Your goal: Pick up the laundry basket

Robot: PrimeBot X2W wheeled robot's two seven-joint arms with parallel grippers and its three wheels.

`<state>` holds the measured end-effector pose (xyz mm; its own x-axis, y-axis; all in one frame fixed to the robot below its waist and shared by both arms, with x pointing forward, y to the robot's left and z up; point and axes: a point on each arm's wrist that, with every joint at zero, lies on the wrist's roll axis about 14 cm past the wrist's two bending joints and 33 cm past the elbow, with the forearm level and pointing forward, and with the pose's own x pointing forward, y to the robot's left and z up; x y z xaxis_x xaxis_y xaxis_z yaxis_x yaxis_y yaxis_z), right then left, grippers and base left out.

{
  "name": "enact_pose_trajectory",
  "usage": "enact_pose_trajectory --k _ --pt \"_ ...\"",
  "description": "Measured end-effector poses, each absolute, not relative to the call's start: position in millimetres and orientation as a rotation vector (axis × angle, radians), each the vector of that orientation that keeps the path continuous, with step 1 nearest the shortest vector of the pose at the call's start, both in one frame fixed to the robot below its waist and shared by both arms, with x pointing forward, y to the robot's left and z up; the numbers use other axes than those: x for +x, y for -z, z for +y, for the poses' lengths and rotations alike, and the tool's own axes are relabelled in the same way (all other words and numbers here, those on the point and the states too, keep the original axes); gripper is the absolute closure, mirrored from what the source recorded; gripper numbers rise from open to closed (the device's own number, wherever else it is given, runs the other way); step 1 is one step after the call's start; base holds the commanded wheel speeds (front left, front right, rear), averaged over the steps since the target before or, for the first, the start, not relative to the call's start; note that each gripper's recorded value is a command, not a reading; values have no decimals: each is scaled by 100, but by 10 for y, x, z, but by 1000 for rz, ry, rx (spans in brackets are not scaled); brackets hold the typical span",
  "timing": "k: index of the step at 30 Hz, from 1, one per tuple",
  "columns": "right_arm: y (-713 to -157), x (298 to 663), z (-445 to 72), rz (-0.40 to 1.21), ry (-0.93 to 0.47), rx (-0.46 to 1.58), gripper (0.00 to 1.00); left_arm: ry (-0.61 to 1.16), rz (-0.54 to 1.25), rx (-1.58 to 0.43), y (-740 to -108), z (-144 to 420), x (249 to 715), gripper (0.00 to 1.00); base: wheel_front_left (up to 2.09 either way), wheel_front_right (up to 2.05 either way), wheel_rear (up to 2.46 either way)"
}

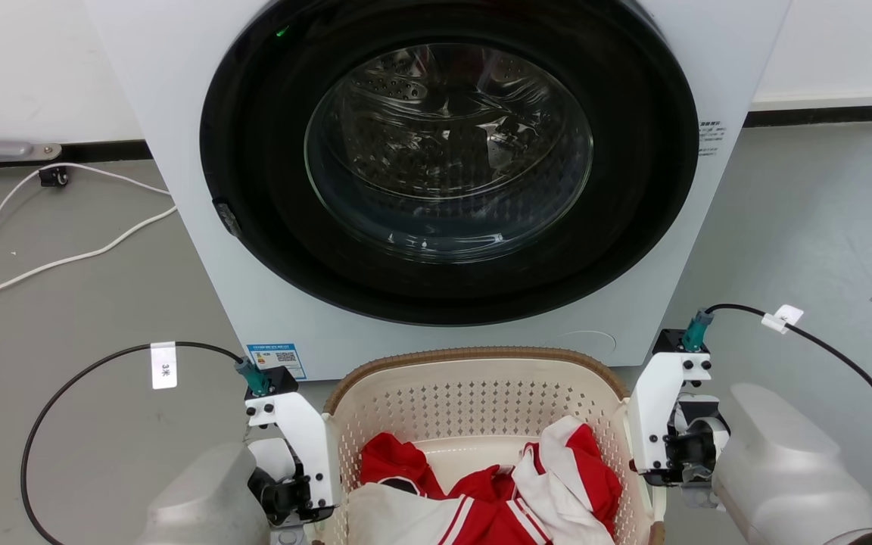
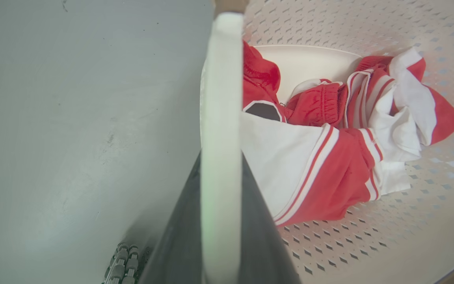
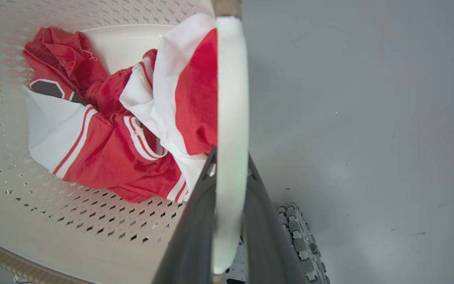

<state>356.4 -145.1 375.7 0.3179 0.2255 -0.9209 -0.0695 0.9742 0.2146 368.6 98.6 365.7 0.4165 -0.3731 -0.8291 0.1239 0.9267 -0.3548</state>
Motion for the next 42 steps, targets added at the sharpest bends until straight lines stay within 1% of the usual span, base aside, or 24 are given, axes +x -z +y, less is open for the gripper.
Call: enact_pose_trajectory --k 42 --pt "-3730 3517 -1451 1256 -183 168 100 311 1114 -268 -3624 982 3663 100 0 0 0"
